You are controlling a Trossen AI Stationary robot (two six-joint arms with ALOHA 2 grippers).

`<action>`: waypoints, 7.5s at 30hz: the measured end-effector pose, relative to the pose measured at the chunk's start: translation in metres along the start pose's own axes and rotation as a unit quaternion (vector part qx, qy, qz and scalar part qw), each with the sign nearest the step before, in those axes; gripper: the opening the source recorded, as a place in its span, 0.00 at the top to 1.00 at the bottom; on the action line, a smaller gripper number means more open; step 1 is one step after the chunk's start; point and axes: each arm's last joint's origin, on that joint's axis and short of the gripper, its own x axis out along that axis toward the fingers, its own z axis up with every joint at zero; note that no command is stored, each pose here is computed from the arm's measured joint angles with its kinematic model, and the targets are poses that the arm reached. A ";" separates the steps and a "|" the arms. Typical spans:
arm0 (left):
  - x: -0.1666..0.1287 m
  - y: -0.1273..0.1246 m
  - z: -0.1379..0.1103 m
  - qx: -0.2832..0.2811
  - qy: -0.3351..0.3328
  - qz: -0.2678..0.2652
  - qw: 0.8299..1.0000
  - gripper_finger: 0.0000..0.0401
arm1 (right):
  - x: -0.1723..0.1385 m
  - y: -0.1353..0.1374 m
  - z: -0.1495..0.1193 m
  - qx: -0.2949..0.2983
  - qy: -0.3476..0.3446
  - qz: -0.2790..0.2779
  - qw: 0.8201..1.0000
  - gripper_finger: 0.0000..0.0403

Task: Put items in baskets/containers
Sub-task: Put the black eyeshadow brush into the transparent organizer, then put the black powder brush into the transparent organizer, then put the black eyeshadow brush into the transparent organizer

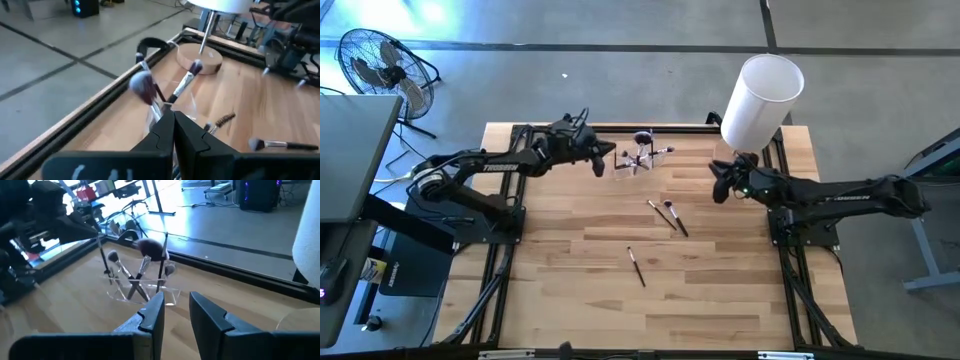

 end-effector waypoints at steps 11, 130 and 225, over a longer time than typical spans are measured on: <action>0.001 0.000 -0.001 0.023 0.003 -0.009 1.000 0.85 | 0.026 0.009 0.003 0.030 0.026 0.032 0.999 0.82; -0.168 -0.114 0.033 0.058 0.105 0.040 0.992 1.00 | 0.209 0.011 0.009 -0.307 -0.088 0.048 0.946 0.95; 0.093 -0.266 -0.073 -0.461 0.447 0.360 0.677 0.69 | -0.039 -0.012 -0.009 -0.121 0.222 0.229 0.940 0.97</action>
